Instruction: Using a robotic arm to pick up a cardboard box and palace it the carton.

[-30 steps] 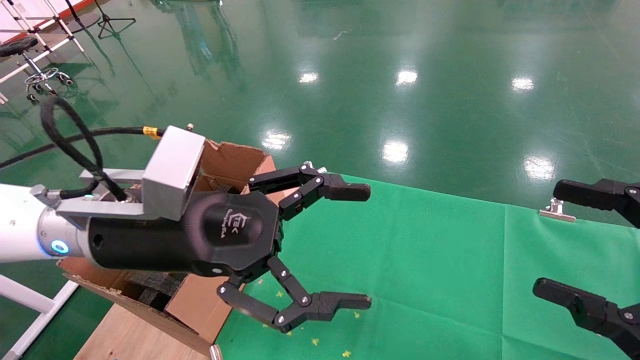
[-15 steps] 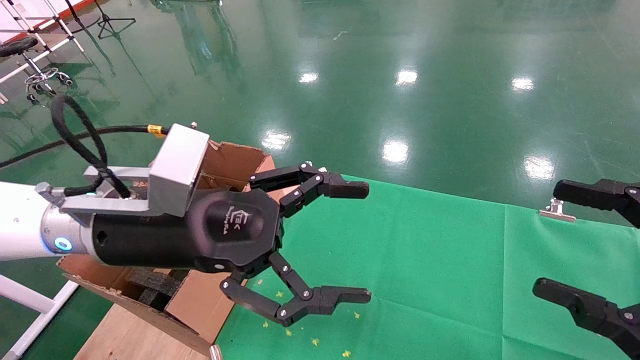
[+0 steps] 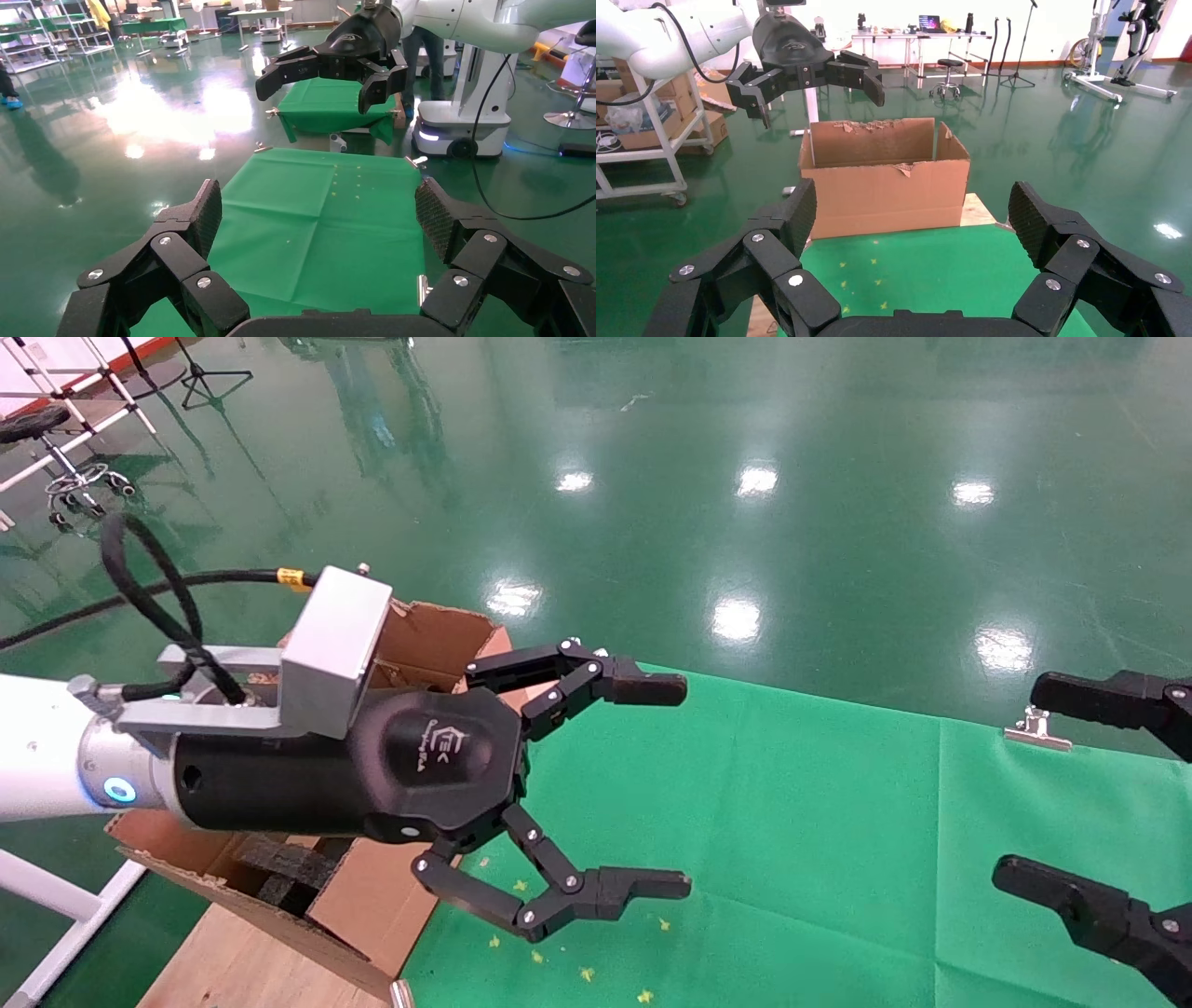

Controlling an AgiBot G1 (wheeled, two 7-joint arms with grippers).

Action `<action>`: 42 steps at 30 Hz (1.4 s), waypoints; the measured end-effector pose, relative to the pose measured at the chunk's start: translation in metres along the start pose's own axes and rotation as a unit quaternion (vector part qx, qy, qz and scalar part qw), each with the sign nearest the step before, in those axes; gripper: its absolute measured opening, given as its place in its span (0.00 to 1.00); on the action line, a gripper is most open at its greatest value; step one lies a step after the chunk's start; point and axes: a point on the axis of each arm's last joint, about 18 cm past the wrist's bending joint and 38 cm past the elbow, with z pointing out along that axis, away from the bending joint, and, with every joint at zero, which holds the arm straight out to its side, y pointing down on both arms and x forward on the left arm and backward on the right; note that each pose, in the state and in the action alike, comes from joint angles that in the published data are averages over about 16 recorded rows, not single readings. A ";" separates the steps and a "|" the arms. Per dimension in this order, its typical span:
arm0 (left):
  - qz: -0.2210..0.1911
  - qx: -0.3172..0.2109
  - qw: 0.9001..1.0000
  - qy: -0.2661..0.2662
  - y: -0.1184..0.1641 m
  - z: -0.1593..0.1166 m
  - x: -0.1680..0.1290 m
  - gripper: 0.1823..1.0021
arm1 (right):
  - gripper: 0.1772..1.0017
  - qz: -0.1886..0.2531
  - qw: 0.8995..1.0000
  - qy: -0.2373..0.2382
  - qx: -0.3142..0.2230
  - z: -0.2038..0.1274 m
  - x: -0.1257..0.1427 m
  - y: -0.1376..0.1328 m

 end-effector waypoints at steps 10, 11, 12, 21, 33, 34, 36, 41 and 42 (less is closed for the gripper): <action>0.000 0.000 1.000 0.000 0.000 0.000 0.000 1.00 | 1.00 0.000 1.000 0.000 0.000 0.000 0.000 0.000; 0.000 0.000 1.000 0.000 0.000 0.000 0.000 1.00 | 1.00 0.000 1.000 0.000 0.000 0.000 0.000 0.000; 0.000 0.000 1.000 0.000 0.000 0.000 0.000 1.00 | 1.00 0.000 1.000 0.000 0.000 0.000 0.000 0.000; 0.000 -0.001 1.000 -0.001 0.000 0.000 0.000 1.00 | 1.00 0.000 1.000 0.000 0.000 0.000 0.000 0.000; 0.000 -0.001 1.000 -0.001 0.000 0.000 -0.001 1.00 | 1.00 0.000 1.000 0.000 0.000 0.000 0.000 0.000; 0.000 -0.001 1.000 -0.001 0.000 0.000 -0.001 1.00 | 1.00 0.000 1.000 0.000 0.000 0.000 0.000 0.000; 0.000 -0.001 1.000 -0.001 0.000 0.000 -0.001 1.00 | 1.00 0.000 1.000 0.000 0.000 0.000 0.000 0.000; 0.000 -0.001 1.000 -0.001 0.000 0.000 -0.001 1.00 | 1.00 0.000 1.000 0.000 0.000 0.000 0.000 0.000; 0.000 -0.001 1.000 -0.001 0.000 0.000 -0.001 1.00 | 1.00 0.000 1.000 0.000 0.000 0.000 0.000 0.000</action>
